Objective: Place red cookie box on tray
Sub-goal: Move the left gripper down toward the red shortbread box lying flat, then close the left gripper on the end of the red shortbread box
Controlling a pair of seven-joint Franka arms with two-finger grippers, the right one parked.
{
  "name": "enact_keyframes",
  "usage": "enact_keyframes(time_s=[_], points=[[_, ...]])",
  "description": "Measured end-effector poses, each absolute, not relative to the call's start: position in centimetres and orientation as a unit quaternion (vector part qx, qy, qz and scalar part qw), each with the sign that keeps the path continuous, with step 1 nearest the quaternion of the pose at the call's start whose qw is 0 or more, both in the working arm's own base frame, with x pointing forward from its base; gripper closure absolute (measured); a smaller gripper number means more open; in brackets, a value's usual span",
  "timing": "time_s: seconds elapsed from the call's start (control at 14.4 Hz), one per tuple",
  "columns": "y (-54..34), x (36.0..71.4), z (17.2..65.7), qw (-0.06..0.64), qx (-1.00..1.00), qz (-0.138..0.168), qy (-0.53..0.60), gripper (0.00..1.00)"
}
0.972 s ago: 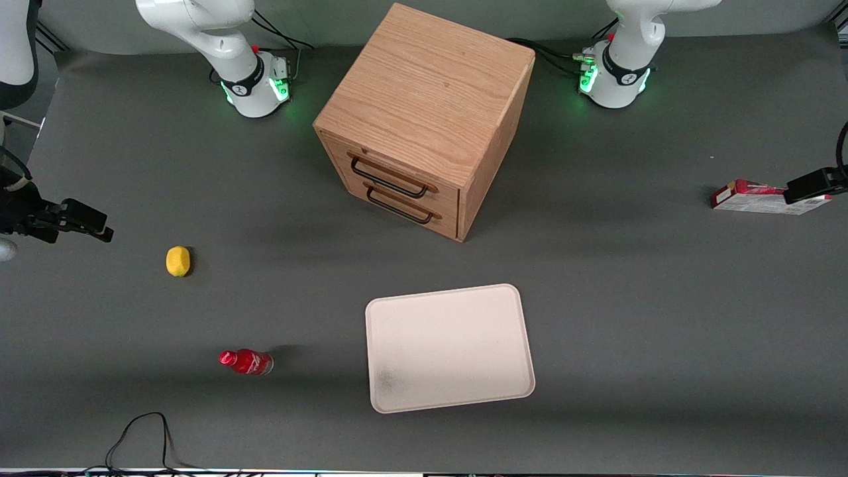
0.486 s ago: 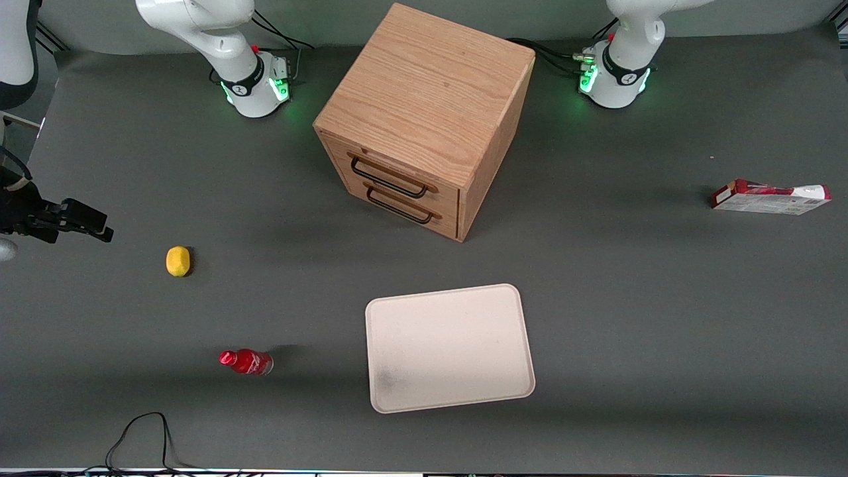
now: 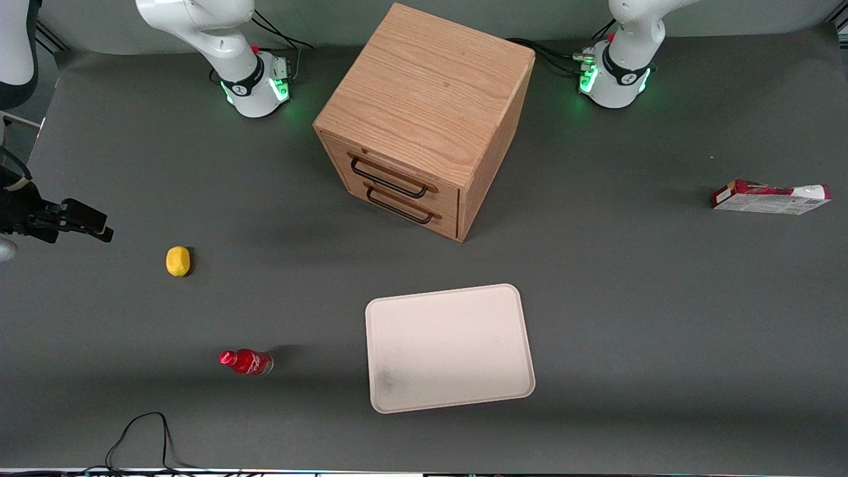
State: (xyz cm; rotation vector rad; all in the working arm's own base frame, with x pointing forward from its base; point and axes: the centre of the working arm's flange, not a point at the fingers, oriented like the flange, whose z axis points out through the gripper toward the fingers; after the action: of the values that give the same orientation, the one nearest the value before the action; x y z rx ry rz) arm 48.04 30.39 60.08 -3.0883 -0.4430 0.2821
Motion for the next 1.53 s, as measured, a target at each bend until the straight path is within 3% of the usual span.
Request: enact_keyframes(time_s=[0.42,0.76,0.97,1.53], points=[[34.1,45.5,58.3,0.000,-0.989,0.124,0.082,0.00],[34.3,43.8,55.4,0.001,-0.935,0.088,0.345,0.00],[33.3,42.8,53.7,-0.021,-0.871,0.087,0.484,0.00],[32.2,41.1,40.2,-0.028,-0.739,0.069,0.669,0.01]])
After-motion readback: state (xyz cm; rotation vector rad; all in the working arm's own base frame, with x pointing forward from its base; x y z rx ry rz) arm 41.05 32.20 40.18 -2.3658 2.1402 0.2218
